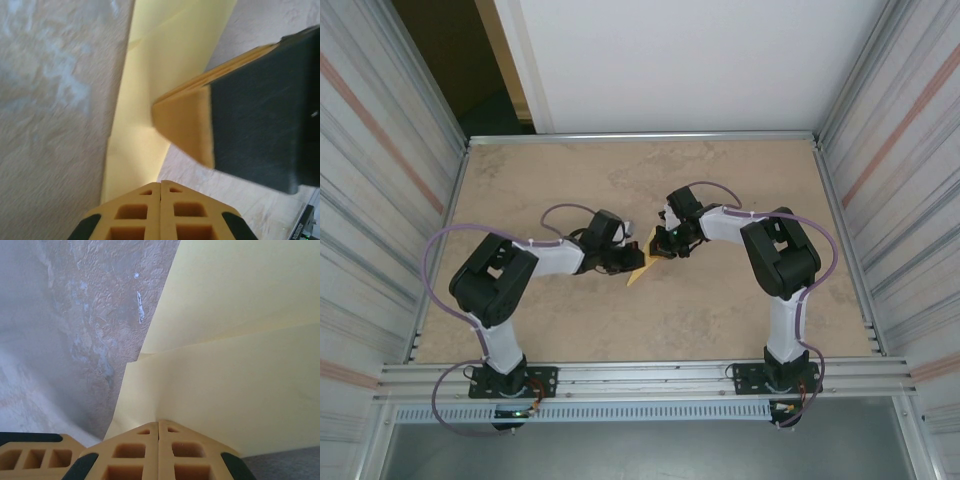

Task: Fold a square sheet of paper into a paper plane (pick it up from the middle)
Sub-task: Fold the wing for the fifth time at the center of the table.

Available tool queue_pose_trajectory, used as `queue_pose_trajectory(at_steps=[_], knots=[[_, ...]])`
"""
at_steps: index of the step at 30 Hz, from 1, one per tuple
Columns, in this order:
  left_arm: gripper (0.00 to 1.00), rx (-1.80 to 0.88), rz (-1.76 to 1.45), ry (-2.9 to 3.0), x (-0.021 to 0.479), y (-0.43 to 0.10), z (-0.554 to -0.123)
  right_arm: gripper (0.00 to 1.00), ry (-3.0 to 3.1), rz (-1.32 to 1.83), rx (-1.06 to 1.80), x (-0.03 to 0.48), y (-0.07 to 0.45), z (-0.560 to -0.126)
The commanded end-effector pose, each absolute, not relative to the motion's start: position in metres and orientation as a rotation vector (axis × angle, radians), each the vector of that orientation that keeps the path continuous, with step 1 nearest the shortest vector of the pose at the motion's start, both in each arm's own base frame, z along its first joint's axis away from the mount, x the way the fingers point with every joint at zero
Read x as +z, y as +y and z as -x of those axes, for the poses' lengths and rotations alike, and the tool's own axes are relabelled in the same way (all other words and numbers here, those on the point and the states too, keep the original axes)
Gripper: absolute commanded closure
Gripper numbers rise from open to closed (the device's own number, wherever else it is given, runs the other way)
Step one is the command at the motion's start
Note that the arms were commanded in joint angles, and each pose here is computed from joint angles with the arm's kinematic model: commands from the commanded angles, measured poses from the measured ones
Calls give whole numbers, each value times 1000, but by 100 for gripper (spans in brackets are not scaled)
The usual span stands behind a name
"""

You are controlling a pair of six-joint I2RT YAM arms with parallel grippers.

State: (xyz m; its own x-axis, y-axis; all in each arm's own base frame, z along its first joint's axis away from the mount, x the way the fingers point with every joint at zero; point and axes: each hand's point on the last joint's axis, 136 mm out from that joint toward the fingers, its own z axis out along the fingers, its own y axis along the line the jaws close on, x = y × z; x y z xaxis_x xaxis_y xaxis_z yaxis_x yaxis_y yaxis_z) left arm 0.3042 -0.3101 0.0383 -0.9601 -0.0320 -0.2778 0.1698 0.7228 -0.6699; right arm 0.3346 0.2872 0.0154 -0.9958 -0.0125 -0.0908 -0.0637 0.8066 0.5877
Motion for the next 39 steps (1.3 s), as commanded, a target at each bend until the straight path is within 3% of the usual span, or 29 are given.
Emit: queue_pose_trajectory(at_steps=[1, 13, 27, 34, 39], knots=[[96, -1078, -107, 2695, 32, -317, -304, 94, 2995, 38, 852, -17, 270, -323], [98, -875, -1, 2879, -6, -288, -282, 94, 2963, 30, 878, -13, 265, -332], [99, -844, 21, 2919, -17, -282, -277, 94, 2835, -260, 832, -14, 180, -413], [99, -857, 0, 2908, -13, -287, -281, 94, 2710, -255, 813, 38, 164, -435], [99, -861, -4, 2899, -10, -289, -284, 94, 2670, -159, 851, 71, 188, -412]])
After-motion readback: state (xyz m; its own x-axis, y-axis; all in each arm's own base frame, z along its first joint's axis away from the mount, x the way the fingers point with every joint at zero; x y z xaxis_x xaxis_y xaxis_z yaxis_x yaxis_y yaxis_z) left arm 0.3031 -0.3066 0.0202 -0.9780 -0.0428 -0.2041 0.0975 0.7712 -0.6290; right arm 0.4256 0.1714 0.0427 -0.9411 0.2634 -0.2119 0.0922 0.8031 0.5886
